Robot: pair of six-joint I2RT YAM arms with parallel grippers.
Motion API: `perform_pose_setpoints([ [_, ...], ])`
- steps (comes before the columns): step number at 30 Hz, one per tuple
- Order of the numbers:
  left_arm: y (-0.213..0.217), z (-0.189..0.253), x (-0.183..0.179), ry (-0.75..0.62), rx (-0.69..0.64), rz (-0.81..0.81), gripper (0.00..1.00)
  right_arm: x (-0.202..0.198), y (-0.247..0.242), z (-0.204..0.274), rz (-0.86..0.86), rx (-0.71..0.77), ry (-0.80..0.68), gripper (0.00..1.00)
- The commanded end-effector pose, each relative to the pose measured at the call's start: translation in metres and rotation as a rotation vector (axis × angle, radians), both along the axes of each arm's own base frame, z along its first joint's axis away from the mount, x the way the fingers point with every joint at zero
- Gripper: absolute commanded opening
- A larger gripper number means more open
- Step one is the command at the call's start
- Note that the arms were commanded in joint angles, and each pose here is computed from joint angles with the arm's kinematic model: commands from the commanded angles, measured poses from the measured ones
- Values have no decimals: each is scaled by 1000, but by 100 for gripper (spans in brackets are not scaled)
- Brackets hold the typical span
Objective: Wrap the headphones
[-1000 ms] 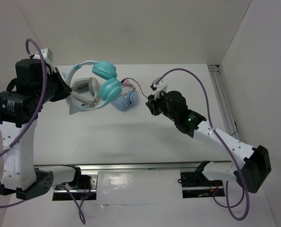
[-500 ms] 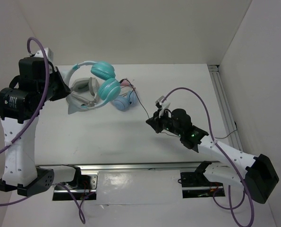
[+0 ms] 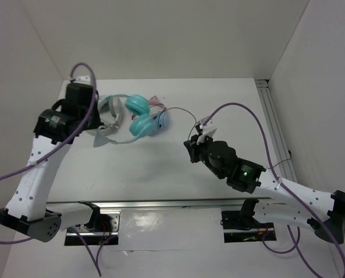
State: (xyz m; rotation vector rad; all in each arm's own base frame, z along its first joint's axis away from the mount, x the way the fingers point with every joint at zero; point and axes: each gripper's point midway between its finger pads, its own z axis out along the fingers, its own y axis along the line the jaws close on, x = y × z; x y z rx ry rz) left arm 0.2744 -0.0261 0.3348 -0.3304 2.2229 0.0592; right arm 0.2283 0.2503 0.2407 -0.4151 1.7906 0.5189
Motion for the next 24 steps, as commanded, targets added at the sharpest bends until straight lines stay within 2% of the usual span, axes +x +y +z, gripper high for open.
perform_pose_setpoints([
  [1,-46,-8,25,-114,64,-187,0,8,-56,55,-305,20,-61,0],
  [3,-68,-10,25,-186,141,-239,0,4,-56,82,-298,66,-71,0],
  [6,-83,-34,20,-171,328,-271,0,-5,-51,106,-219,66,-81,0],
  [12,-131,-72,-1,-99,621,-465,0,-9,-52,114,-174,-36,-83,0],
  [13,-126,-71,-4,-97,683,-439,0,-8,-54,110,-182,-68,-72,0],
  [15,-138,-78,-9,-88,715,-469,0,-10,-58,112,-179,-88,-75,0],
  [18,-161,-93,-23,-64,692,-591,0,-11,-59,112,-157,-123,-84,0],
  [21,-180,-101,-40,-79,700,-718,0,-18,-53,115,-80,-139,-96,0],
  [24,-183,-99,-43,-85,697,-743,0,-28,-39,111,39,-167,-98,0],
])
